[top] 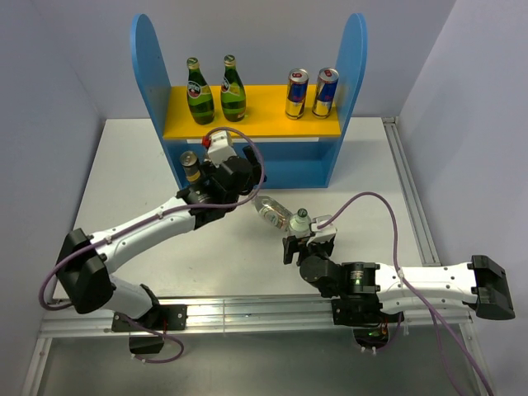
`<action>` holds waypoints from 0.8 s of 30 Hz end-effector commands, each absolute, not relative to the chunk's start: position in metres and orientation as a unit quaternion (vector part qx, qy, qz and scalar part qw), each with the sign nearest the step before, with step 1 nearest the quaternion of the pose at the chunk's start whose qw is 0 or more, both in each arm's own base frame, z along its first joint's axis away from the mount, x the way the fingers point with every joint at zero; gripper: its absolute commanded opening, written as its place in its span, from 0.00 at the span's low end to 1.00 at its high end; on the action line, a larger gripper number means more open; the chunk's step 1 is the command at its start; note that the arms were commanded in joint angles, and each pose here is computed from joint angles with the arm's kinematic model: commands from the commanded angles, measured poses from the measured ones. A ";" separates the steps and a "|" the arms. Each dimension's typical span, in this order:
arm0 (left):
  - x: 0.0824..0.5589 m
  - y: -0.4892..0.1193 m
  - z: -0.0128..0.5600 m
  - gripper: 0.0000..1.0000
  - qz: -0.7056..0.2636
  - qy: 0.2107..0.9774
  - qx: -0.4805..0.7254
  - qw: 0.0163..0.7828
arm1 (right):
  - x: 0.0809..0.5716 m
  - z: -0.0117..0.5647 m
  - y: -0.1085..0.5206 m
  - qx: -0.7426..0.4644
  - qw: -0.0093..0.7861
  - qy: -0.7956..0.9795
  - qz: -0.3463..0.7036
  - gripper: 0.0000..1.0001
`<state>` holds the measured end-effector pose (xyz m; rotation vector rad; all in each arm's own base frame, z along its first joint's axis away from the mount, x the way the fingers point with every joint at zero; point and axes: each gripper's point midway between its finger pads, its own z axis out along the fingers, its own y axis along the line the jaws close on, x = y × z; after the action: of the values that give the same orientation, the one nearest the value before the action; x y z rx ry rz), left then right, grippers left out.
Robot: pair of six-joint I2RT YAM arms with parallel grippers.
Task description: Place and organize the beverage onto the shelf
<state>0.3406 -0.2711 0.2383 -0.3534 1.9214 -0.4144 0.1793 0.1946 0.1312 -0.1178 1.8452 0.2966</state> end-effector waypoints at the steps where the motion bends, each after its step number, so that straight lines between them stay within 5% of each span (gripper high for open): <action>1: 0.326 -0.300 0.211 0.96 -0.218 0.846 -0.208 0.440 | 0.181 0.152 0.198 -0.025 0.605 0.781 0.150 0.88; 15: 0.312 -0.340 0.133 0.97 -0.215 0.865 -0.339 0.301 | 0.180 0.155 0.188 -0.001 0.608 0.777 0.162 0.88; 24: 0.303 -0.355 0.091 0.97 -0.169 0.871 -0.370 0.275 | 0.178 0.161 0.175 0.031 0.612 0.765 0.198 0.87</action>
<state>0.3023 -0.3433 0.0781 -0.9024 2.3668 -0.3959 0.1776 0.1816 0.1613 0.0341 1.7809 0.4557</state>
